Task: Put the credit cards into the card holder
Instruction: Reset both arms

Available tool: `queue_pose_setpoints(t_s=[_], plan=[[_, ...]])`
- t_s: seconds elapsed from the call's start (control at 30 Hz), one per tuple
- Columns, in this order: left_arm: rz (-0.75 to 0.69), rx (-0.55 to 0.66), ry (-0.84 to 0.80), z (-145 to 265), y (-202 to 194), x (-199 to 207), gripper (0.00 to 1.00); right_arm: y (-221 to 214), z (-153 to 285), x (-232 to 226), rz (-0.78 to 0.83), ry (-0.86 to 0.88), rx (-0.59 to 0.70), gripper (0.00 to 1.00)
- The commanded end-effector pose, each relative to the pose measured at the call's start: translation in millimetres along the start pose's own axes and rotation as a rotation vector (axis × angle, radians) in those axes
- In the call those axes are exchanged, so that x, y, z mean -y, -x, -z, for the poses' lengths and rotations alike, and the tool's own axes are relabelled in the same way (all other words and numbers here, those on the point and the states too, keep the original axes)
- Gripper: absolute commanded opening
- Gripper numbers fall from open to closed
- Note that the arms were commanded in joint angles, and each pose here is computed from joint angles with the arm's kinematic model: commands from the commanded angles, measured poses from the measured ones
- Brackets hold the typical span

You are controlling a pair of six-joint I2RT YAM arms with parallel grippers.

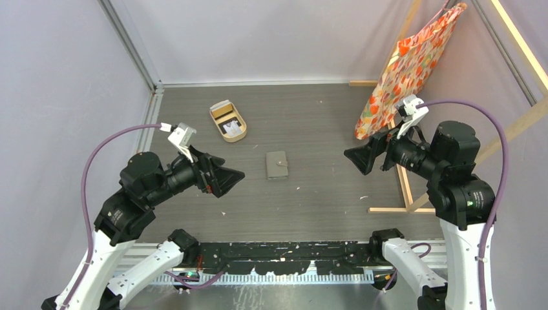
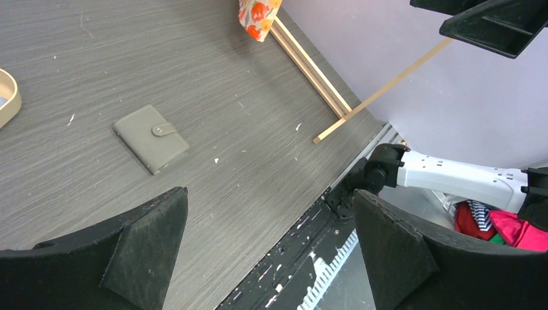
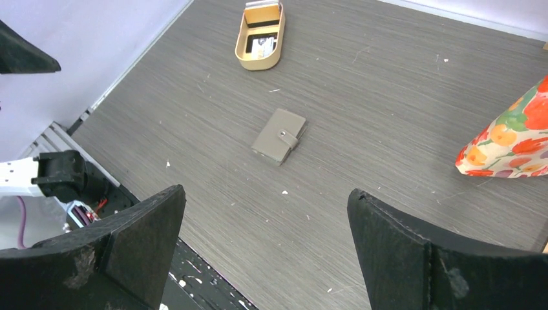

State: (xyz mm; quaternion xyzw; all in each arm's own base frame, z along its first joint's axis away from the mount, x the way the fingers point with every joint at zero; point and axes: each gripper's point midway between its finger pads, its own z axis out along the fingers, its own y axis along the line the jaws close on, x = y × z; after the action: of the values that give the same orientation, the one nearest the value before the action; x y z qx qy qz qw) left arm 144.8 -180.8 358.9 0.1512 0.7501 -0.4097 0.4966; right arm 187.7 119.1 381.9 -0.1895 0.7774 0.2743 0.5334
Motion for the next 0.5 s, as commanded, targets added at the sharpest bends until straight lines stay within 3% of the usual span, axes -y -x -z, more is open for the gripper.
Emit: queue_pose_setpoints(t_s=[0.0, 0.47], plan=[[-0.007, 0.005, -0.03, 2.9, 4.0, 7.4, 1.0, 13.4, -0.3, 2.9, -0.056, -0.03, 0.065, 1.0], [0.008, 0.013, -0.061, 1.2, 0.5, 10.7, 1.0, 13.3, 1.9, 3.4, -0.049, -0.031, 0.085, 1.0]])
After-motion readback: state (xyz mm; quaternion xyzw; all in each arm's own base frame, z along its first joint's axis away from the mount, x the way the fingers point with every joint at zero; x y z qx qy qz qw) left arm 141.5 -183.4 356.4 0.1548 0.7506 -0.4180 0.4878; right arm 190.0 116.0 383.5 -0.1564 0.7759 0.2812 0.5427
